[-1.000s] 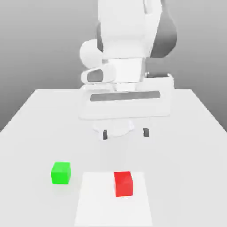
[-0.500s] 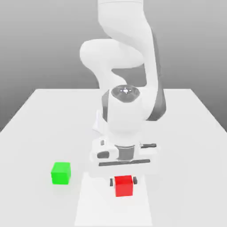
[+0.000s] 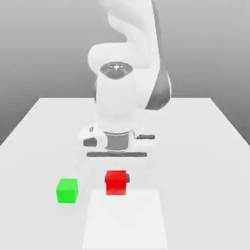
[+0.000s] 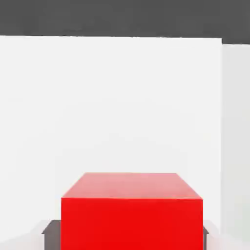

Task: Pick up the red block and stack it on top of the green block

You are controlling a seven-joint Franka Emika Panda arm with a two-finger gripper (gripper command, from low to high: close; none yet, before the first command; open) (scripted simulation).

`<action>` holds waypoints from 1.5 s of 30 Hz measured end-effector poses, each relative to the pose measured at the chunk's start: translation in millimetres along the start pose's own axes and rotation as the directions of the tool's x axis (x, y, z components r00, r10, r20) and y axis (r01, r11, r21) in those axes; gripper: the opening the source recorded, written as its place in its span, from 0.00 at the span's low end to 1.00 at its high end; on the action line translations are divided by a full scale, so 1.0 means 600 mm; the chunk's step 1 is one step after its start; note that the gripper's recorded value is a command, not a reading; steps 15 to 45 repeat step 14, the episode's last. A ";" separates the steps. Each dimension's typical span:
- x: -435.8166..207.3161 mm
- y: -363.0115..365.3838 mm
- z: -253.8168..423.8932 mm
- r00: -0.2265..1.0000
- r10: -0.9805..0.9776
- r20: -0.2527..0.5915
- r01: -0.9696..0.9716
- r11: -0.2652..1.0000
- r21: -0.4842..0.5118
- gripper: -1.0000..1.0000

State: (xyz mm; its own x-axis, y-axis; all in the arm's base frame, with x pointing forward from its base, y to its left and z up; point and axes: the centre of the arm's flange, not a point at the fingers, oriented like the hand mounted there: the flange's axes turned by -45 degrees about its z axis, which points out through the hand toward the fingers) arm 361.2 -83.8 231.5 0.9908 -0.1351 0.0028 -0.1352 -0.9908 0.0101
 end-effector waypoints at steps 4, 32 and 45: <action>-0.041 0.125 -0.018 0.985 0.173 0.004 -0.173 0.985 0.007 0.00; -0.052 0.149 0.080 0.978 0.209 0.005 -0.209 0.978 0.011 1.00; -0.052 0.149 0.080 0.978 0.209 0.005 -0.209 0.978 0.011 1.00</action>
